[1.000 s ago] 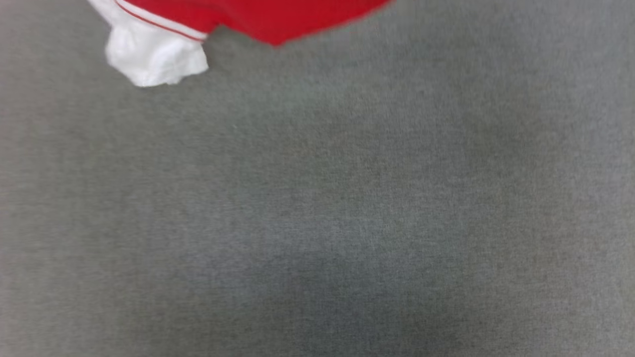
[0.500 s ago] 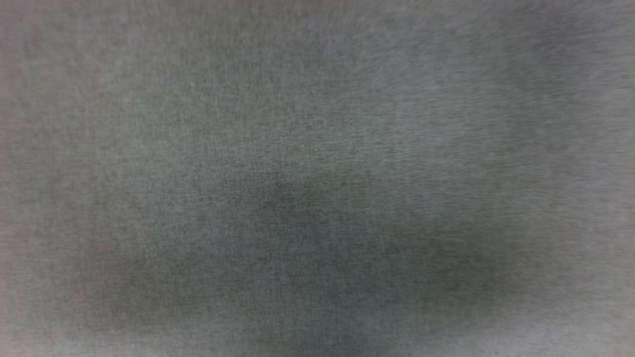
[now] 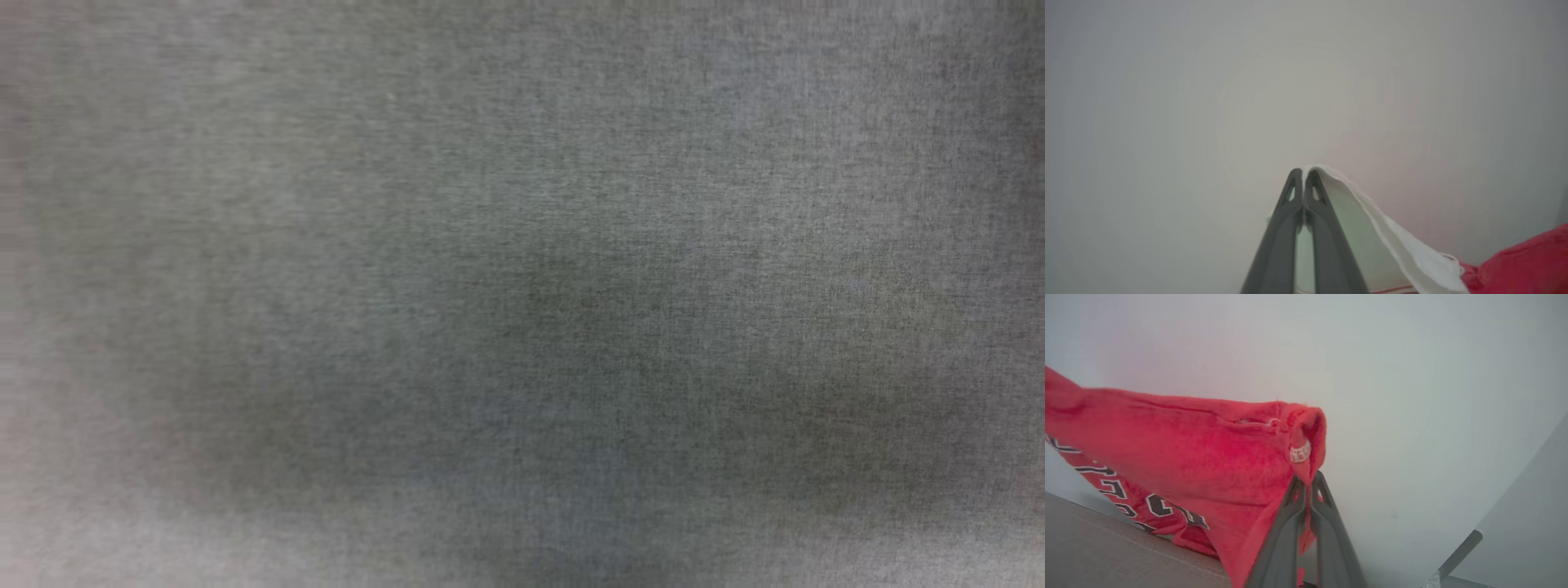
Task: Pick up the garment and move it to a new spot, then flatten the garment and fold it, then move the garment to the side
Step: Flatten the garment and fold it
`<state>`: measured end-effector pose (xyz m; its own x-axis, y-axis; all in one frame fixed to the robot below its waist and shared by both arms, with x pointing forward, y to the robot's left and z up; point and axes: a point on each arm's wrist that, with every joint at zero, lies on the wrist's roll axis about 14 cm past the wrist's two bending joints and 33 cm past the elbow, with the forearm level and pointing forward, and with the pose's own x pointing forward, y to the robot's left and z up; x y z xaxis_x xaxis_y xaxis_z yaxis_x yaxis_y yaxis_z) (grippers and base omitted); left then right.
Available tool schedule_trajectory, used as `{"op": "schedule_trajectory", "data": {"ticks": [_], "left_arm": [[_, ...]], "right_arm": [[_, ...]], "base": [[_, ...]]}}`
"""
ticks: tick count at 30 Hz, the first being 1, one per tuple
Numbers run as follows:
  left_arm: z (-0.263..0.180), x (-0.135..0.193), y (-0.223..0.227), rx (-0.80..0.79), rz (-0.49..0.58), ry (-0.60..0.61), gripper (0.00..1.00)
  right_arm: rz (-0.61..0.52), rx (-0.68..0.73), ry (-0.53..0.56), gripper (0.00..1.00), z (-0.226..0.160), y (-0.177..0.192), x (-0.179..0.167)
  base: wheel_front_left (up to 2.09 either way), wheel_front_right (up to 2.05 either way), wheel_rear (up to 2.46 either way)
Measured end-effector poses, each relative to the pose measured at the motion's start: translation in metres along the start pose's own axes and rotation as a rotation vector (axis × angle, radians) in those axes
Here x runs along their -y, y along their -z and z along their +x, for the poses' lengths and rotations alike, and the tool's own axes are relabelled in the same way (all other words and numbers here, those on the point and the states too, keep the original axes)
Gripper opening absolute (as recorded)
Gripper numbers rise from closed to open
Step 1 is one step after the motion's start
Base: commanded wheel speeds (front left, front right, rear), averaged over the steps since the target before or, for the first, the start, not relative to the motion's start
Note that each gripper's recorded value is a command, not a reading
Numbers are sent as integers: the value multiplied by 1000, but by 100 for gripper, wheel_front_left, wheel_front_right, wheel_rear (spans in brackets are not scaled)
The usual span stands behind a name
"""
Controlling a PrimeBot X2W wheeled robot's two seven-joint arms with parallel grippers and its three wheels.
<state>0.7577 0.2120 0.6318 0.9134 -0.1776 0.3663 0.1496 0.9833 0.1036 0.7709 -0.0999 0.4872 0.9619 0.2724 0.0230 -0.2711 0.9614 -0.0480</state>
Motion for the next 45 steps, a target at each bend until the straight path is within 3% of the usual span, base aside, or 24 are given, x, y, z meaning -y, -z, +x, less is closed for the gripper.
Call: {"op": "schedule_trajectory", "data": {"ticks": [6, 10, 20, 32, 40, 45], "left_arm": [[-40, 6, 26, -182, 15, 38, 0], [-67, 9, 24, -287, 24, 68, 0], [-162, 10, 12, -474, 15, 91, 0], [-291, 51, -15, -591, -110, 94, 0], [-378, 74, -28, -714, -205, 50, 0], [-421, 83, -30, -793, -280, -17, 0]], "right_arm": [[39, -78, -66, 0, -22, 12, -34], [57, -111, -84, 0, -45, 2, -36], [59, -291, -190, 0, -142, -3, -35], [32, -362, -309, 0, -264, -23, -40], [-25, -448, -400, 0, -325, -19, -51], [22, -504, -423, 0, -351, -7, -55]], "base": [[0, 0, 0], [0, 0, 0], [0, 0, 0], [0, 0, 0], [0, 0, 0], [0, 0, 0]]}}
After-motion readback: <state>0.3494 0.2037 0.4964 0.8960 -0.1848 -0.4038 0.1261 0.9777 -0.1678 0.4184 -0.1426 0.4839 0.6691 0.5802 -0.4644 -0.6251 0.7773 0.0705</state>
